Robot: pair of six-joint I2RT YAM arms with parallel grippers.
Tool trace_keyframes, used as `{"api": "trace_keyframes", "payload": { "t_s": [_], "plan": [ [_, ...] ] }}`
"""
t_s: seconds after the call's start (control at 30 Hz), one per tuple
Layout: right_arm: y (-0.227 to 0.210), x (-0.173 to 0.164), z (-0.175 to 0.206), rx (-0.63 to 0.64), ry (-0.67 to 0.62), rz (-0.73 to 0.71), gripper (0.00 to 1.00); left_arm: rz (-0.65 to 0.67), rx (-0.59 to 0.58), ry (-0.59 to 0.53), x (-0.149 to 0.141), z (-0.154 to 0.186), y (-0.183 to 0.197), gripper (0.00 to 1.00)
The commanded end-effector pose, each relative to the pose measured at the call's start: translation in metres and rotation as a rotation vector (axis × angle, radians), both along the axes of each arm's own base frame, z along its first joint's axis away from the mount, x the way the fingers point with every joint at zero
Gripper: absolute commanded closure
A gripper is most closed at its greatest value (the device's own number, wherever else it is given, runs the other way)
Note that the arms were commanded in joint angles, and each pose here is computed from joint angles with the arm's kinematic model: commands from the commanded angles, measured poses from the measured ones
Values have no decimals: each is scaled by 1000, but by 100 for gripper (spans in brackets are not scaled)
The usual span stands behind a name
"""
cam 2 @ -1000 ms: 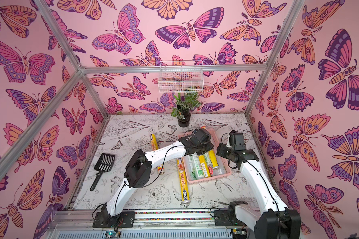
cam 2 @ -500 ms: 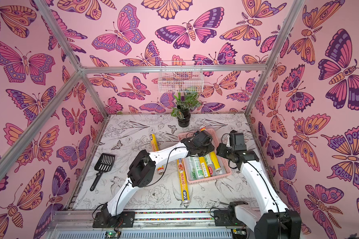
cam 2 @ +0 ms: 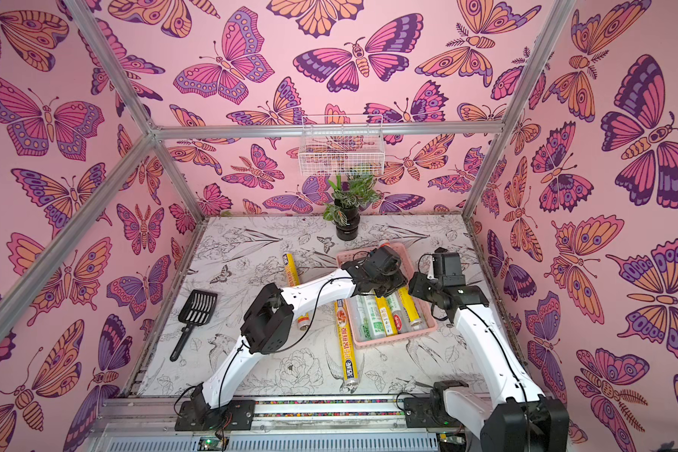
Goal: Put the plastic wrap into the basket
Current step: Place the plastic wrap in the basket.
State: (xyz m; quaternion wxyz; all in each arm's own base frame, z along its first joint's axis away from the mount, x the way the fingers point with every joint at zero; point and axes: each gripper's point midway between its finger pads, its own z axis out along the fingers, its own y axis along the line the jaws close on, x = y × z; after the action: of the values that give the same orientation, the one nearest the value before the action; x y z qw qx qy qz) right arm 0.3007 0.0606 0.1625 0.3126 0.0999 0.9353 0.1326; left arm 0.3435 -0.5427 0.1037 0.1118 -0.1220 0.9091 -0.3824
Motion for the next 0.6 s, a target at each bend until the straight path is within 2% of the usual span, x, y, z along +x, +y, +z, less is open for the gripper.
{"api": "trace_keyframes", "payload": {
  "t_s": [0.0, 0.27, 0.5, 0.57],
  "plan": [
    [-3, -1, -1, -6, -5, -6, 39, -33, 32, 74, -17, -26, 0, 65],
    [-3, -1, -1, -8, -7, -9, 39, -36, 46, 86, -20, -33, 3, 54],
    [-2, -1, -1, -6, -8, -7, 39, -41, 50, 44, -16, -22, 6, 35],
    [-3, -1, 0, -6, -8, -8, 39, -50, 54, 22, -16, -16, 7, 32]
  ]
}}
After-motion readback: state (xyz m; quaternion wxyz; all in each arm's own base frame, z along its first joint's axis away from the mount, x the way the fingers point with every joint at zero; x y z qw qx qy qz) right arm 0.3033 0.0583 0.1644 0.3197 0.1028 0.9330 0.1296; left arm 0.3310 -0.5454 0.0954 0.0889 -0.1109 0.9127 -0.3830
